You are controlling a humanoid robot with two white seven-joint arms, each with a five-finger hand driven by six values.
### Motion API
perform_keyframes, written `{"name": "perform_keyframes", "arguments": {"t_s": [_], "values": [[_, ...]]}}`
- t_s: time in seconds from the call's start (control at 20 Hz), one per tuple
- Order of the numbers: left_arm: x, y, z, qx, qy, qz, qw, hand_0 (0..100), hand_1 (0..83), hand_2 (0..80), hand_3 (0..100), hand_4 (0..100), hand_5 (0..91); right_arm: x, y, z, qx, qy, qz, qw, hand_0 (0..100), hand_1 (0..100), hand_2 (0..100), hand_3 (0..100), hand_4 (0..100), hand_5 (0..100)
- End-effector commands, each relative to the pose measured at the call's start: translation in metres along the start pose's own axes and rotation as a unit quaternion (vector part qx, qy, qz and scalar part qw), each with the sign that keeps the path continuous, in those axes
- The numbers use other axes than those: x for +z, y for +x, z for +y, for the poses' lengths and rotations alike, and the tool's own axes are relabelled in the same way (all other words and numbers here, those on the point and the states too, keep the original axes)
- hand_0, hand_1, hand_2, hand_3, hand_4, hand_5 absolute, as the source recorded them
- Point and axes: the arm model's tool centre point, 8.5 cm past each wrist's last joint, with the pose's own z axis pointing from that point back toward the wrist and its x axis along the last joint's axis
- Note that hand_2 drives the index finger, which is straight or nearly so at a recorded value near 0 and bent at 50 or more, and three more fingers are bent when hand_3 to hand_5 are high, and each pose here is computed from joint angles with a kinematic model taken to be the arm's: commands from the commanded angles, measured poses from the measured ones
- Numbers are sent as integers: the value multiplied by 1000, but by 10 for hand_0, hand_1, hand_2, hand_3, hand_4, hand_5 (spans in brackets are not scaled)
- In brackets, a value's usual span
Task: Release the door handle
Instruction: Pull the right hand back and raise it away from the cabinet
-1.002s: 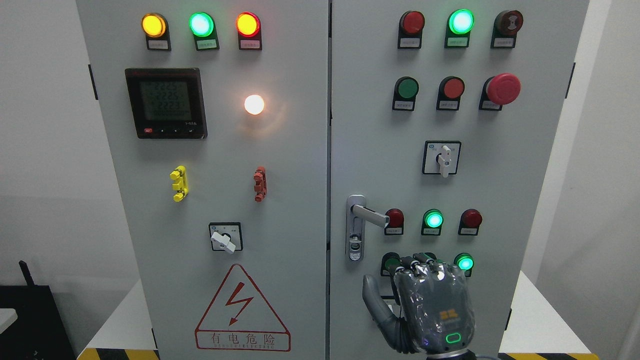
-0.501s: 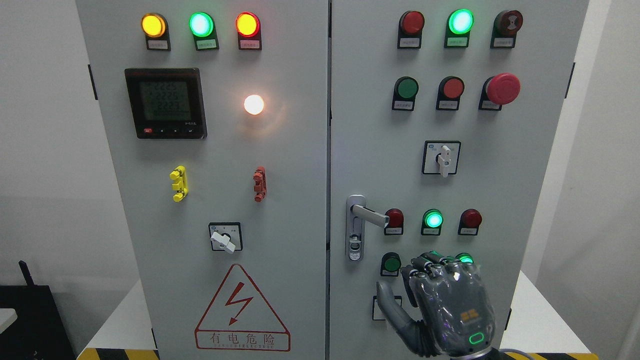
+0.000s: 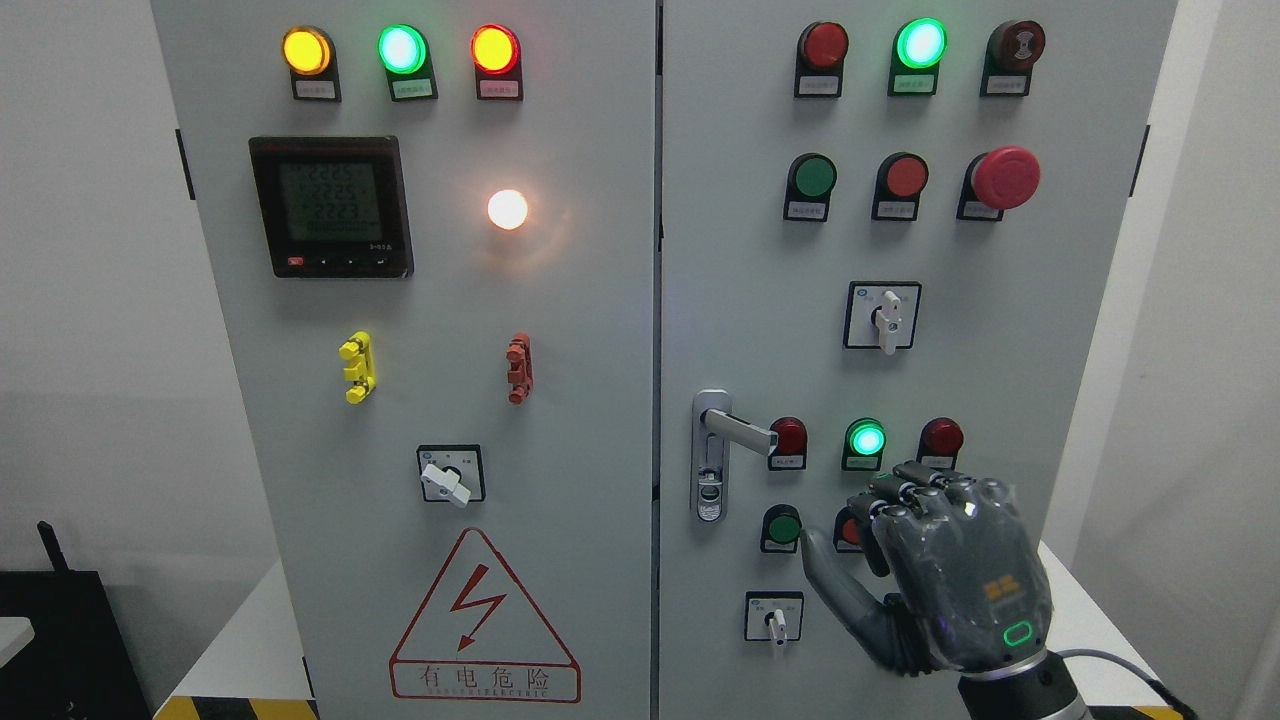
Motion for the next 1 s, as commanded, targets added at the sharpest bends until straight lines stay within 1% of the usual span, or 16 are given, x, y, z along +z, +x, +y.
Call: {"name": "perform_keyframes", "arguments": {"t_s": [0.0,0.15,0.35,0.45,0.6,0.75,0.95], "values": [[0,-2,0,1,0,4,1000,120,389,0,0,0,0,-8,-1,-8,15,15,-60,998,591,23,951,1000,916,1000],[0,-2,0,1,0,4,1000,120,389,0,0,0,0,-11,5,-7,1,15,-69,997,599,10,924,1000,907,1000],[0,-1,0,1,0,3,1000,120,389,0,0,0,0,-22,4,-13,19,14,-87,996,596,11,874,1000,914,1000],[0,-1,0,1,0,3,1000,120,389,0,0,0,0,-25,4,-13,26,21,-71,997,581,26,815,1000,925,1000],[0,-2,0,1,0,4,1000,120,389,0,0,0,0,-22,8,-13,-16,45,-53,997,562,39,755,1000,945,1000],[0,-1,0,1,0,3,1000,120,389,0,0,0,0,-15,4,-19,-22,64,-39,997,551,41,704,1000,945,1000],[0,-1,0,1,0,3,1000,120,389,0,0,0,0,-9,-1,-26,-15,76,-44,996,554,14,678,1000,945,1000]]}}
